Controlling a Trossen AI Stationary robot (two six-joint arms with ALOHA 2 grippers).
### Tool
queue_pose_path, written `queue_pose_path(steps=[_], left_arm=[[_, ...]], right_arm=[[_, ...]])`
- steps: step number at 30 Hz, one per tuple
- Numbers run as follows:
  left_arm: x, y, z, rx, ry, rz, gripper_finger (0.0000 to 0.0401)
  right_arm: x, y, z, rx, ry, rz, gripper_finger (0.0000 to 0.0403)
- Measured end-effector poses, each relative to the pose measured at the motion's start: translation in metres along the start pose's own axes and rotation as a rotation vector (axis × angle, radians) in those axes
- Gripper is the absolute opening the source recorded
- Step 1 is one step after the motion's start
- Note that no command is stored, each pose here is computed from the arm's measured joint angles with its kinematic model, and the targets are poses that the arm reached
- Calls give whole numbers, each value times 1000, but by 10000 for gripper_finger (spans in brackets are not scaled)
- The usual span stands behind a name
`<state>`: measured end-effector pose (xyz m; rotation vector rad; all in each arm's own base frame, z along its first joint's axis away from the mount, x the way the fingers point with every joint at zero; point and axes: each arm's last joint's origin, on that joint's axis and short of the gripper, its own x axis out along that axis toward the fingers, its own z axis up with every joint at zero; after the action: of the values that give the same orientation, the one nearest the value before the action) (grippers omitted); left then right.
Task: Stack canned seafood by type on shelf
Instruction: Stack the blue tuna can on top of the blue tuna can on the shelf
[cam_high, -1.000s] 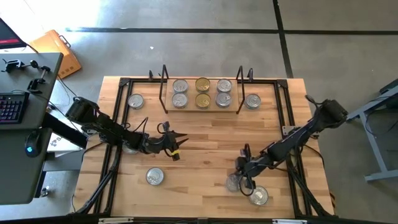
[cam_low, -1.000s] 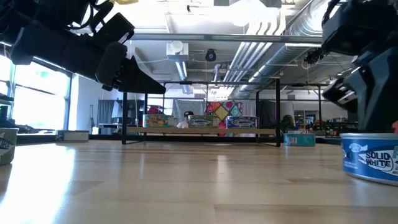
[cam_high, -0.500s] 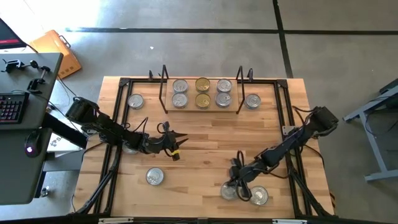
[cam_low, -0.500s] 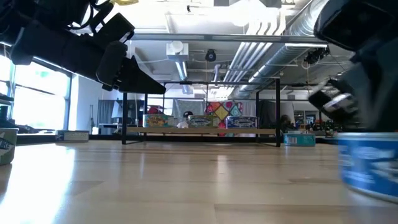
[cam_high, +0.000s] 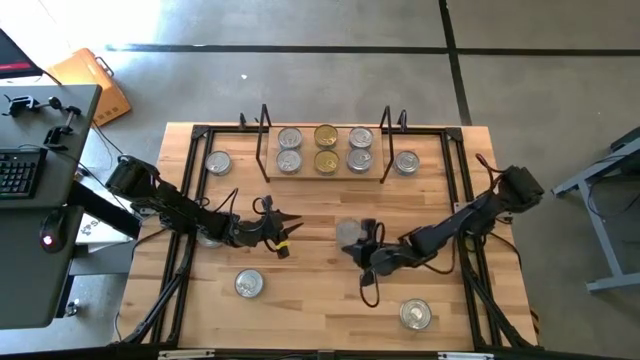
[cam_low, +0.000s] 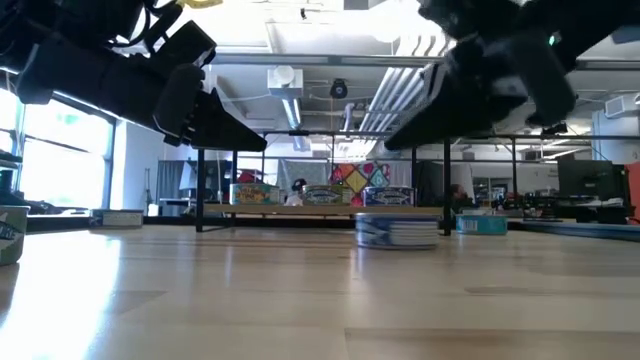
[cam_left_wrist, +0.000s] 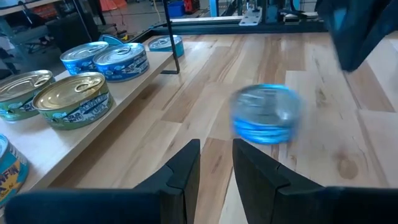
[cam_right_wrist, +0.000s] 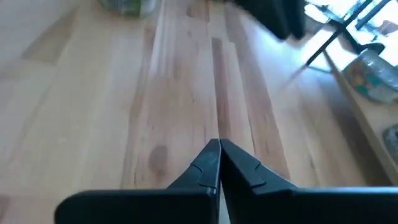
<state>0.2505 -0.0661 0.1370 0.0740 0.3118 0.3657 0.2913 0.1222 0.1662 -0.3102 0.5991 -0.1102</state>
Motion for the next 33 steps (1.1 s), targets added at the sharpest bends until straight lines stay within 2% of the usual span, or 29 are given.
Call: queue_pose_path(steps=[5, 8, 13, 16, 18, 21, 25, 29, 33], left_arm=[[0, 0, 0, 1, 1, -3, 85], [0, 0, 0, 4, 2, -3, 85], [0, 0, 0, 16, 4, -2, 85], [0, 0, 0, 20, 4, -3, 85], [0, 0, -1, 22, 6, -3, 85], [0, 0, -1, 25, 7, -3, 85], [0, 0, -1, 41, 7, -3, 85], [0, 0, -1, 41, 7, -3, 85], [0, 0, -1, 40, 6, -3, 85]], right_arm=[[10, -13, -5, 25, 33, 25, 36], [17, -25, -20, 40, 82, 11, 85], [33, -55, -28, 106, 111, -73, 181], [47, -65, -36, 121, 142, -35, 215], [57, -68, -40, 140, 154, 8, 222], [70, -68, -42, 158, 171, 10, 219], [79, -60, -32, 97, 165, 110, 207], [63, -55, -25, 124, 300, 144, 196], [35, -53, -23, 137, 434, 57, 187]])
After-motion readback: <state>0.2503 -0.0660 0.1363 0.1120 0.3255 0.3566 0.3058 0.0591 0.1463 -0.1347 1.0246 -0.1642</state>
